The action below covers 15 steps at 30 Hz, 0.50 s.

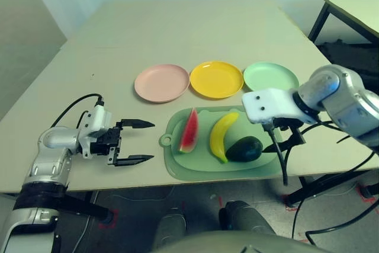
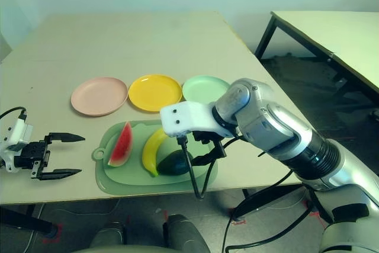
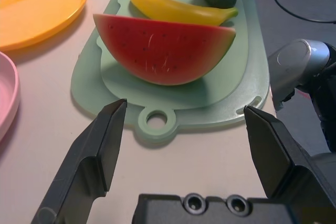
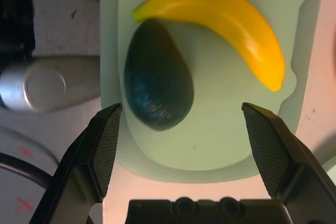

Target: Place the fruits into color-matched plates.

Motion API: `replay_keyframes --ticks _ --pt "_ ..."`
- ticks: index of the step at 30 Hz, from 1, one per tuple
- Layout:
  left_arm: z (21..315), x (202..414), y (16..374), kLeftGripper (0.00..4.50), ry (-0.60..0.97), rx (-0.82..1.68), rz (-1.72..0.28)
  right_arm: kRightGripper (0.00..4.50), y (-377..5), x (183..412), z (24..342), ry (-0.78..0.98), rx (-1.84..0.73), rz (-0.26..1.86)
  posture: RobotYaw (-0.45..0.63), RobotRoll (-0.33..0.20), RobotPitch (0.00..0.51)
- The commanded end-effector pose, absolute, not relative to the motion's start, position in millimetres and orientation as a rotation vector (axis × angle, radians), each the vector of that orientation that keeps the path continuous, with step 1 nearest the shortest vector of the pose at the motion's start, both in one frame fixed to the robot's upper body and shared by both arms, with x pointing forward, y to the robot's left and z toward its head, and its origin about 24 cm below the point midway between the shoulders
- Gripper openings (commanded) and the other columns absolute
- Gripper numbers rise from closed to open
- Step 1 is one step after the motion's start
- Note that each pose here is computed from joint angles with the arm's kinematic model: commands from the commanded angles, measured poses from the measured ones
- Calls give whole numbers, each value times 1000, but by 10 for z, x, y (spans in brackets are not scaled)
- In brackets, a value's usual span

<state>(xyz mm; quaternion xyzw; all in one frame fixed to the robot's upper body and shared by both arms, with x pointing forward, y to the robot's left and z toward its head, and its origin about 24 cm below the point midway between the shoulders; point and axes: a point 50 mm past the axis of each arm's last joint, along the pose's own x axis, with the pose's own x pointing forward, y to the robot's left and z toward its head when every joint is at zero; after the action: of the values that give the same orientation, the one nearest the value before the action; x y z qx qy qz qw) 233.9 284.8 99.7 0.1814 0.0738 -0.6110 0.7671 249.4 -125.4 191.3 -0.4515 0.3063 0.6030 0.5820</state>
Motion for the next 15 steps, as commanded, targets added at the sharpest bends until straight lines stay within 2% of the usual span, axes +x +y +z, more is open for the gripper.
replay_keyframes --ticks 1,15 --pt "970 2325 2865 4500 183 403 -1332 4451 -1220 2441 1880 726 -1047 1404 -140 0 45" --pt "969 2309 2920 4500 199 412 -1325 4451 -1194 2369 1611 794 -1027 1413 -134 0 48"
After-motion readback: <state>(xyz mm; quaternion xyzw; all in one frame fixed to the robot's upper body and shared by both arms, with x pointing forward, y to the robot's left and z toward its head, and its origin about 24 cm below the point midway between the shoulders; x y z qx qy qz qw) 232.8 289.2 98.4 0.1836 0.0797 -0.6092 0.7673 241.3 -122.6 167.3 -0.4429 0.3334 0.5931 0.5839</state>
